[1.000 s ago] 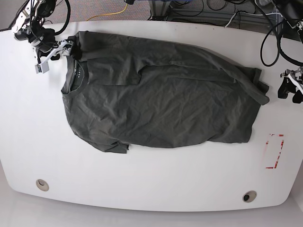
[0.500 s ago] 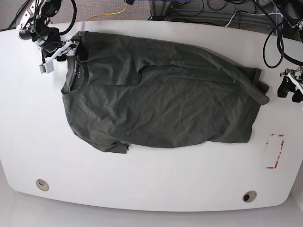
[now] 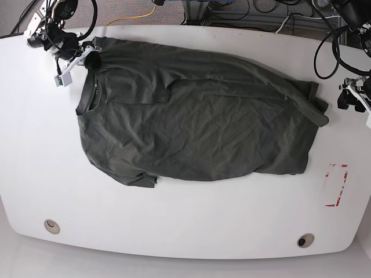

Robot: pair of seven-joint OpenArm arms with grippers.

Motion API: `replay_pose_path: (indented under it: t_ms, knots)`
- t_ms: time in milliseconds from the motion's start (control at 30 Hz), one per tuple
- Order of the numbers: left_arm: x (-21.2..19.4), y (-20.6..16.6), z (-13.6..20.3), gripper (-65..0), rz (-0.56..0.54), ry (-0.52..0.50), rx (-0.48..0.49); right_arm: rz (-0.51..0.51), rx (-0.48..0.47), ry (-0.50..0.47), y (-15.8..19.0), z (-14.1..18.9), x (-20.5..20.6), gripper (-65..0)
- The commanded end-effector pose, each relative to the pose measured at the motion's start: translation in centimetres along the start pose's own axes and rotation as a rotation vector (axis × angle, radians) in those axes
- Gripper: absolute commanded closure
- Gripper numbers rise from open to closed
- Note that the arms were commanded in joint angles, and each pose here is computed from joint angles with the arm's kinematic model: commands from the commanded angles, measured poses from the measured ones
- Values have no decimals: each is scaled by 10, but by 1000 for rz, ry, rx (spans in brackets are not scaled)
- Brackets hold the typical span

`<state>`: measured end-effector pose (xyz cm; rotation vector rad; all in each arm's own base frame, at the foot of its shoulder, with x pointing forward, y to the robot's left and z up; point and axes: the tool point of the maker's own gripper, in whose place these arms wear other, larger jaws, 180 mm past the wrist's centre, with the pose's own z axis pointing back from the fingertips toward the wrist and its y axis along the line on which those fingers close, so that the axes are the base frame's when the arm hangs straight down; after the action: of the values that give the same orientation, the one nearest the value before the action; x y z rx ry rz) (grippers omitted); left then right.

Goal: Layout the t-shirt on the table in an organized manner, then fold the t-shirt properly
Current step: 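Regrasp the shirt's shoulder edge with both grippers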

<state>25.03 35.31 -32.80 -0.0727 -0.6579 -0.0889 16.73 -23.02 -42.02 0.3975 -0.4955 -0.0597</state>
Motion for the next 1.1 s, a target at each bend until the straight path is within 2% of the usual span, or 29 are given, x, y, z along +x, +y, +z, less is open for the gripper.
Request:
replay_pose_path:
  t_ms: [0,233,500,733,1067]
  knots:
    - [4,2,-2,-357,0,-10,-4,25,6,-11,3,2,7,-29]
    - [-10,-19,-27,-357,30,38,-86,29,14,-6,5,0,7,-27]
    - [-19,-35,-38,-357,66,44,-125,28,13,-7,5,0,7,-27]
    - [-36,-52,-55,-356,40,127,-168,27,12,-8,4,0,7,-27]
    - [-48,-70,-75,-354,-4,167,-200,27,14,-11,5,0,8,-27]
